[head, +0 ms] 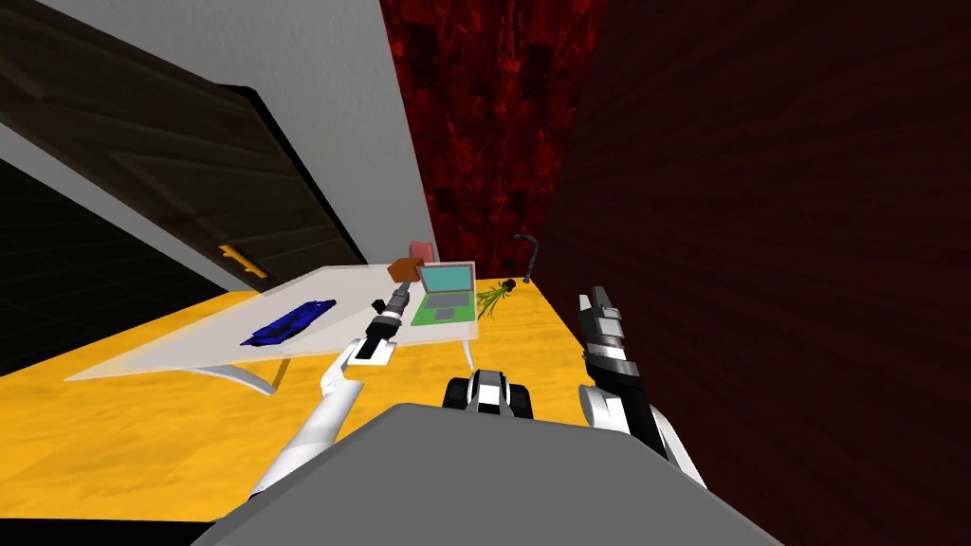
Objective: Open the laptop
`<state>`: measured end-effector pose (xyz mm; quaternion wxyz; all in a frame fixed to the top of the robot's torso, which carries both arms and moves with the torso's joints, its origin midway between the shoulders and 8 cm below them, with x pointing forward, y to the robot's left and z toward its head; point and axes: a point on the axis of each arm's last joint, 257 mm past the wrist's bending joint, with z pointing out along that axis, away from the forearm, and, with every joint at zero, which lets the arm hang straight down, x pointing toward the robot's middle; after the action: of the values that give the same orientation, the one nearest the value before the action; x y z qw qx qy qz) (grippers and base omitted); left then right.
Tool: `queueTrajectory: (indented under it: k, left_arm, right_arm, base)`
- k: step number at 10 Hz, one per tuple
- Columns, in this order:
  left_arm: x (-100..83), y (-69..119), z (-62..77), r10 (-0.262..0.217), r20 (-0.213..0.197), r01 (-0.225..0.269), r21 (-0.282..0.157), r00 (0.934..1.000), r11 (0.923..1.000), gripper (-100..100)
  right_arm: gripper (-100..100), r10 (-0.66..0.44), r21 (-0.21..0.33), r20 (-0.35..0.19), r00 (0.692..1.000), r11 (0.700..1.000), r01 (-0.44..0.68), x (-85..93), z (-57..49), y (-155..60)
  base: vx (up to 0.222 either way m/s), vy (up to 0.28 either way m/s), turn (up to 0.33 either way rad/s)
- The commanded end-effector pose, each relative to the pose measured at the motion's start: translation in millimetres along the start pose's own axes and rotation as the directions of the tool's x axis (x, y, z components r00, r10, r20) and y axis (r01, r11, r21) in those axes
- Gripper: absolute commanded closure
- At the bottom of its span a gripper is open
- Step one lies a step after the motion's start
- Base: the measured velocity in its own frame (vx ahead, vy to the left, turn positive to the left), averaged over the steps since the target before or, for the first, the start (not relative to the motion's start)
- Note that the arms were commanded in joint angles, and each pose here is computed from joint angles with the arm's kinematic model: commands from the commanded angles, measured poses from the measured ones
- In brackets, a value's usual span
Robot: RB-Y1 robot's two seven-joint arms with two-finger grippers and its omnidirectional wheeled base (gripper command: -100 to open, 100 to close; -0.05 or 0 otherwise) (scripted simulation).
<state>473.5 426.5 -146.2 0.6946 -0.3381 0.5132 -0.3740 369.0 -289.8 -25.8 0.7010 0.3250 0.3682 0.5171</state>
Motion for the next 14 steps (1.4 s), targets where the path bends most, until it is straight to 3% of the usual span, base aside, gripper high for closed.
queueTrajectory:
  k: [1, 2, 3, 4, 5, 6, 7, 8, 10, 11, 12, 13, 14]
  left_arm:
    - [-18.8, 17.8, 9.4, 0.035, 0.019, -0.034, -0.034, 0.9992, 0.9988, -100]
    - [-18.2, 29.5, 6.3, 0.034, 0.017, -0.033, -0.058, 0.9993, 0.9978, -100]
    - [-32.8, 40.0, 10.7, 0.057, 0.031, -0.055, -0.080, 0.9979, 0.9953, -100]
    - [-32.6, 45.7, 9.0, 0.057, 0.030, -0.054, -0.092, 0.9979, 0.9943, -100]
    - [-48.0, 54.9, 13.3, 0.080, 0.044, -0.074, -0.113, 0.9958, 0.9908, -100]
    - [-47.8, 61.5, 11.1, 0.079, 0.043, -0.073, -0.126, 0.9959, 0.9893, -100]
    - [-64.1, 66.1, 16.4, 0.102, 0.058, -0.093, -0.140, 0.9931, 0.9858, -100]
    - [-63.9, 76.8, 12.5, 0.101, 0.057, -0.090, -0.162, 0.9933, 0.9827, -100]
    - [-97.8, 94.8, 17.8, 0.142, 0.088, -0.121, -0.210, 0.9860, 0.9701, -100]
    - [-97.7, 105.1, 13.3, 0.141, 0.086, -0.118, -0.232, 0.9863, 0.9656, -100]
    - [-114.9, 108.3, 17.2, 0.160, 0.103, -0.131, -0.246, 0.9817, 0.9604, -100]
    - [-114.8, 117.9, 12.7, 0.159, 0.101, -0.127, -0.266, 0.9821, 0.9556, -100]
    - [-131.8, 121.2, 15.7, 0.177, 0.118, -0.138, -0.281, 0.9772, 0.9498, -100]
  right_arm:
    - [0, 0.000, 0.000, 0.000, 1.000, 1.000, 0.000, -0.1, -0.1, 0]
    - [0, 0.000, 0.000, 0.000, 1.000, 1.000, 0.000, 0.0, 0.0, 0]
    - [0, 0.000, 0.000, 0.000, 1.000, 1.000, 0.000, -0.1, -0.1, 0]
    - [0, 0.000, 0.000, 0.000, 1.000, 1.000, 0.000, 0.0, 0.0, 0]
    - [0, 0.000, 0.000, 0.000, 1.000, 1.000, 0.000, -0.1, -0.1, 0]
    - [0, 0.000, 0.000, 0.000, 1.000, 1.000, 0.000, 0.0, 0.0, 0]
    - [0, 0.000, 0.000, 0.000, 1.000, 1.000, 0.000, -0.1, -0.1, 0]
    - [0, 0.000, 0.000, 0.000, 1.000, 1.000, 0.000, 0.0, 0.0, 0]
    - [0, 0.000, 0.000, 0.000, 1.000, 1.000, 0.000, 0.0, 0.0, 0]
    - [0, 0.000, 0.000, 0.000, 1.000, 1.000, 0.000, 0.0, 0.0, 0]
    - [0, 0.000, 0.000, 0.000, 1.000, 1.000, 0.000, -0.1, -0.1, 0]
    - [0, 0.000, 0.000, 0.000, 1.000, 1.000, 0.000, -0.1, 0.0, 0]
    - [0, 0.000, 0.000, 0.000, 1.000, 1.000, 0.000, -0.1, -0.1, 0]
  base:
    - [-0.005, 0.025, -0.188]
    - [-0.005, 0.026, -0.101]
    - [-0.003, 0.021, -0.192]
    - [-0.006, 0.022, -0.104]
    - [-0.011, 0.025, -0.221]
    - [-0.010, 0.026, -0.099]
    - [-0.012, 0.025, -0.168]
    - [-0.006, 0.024, -0.118]
    - [-0.011, 0.029, -0.252]
    - [-0.013, 0.034, -0.112]
    - [-0.011, 0.025, -0.172]
    - [-0.008, 0.022, -0.088]
    - [-0.010, 0.018, -0.189]
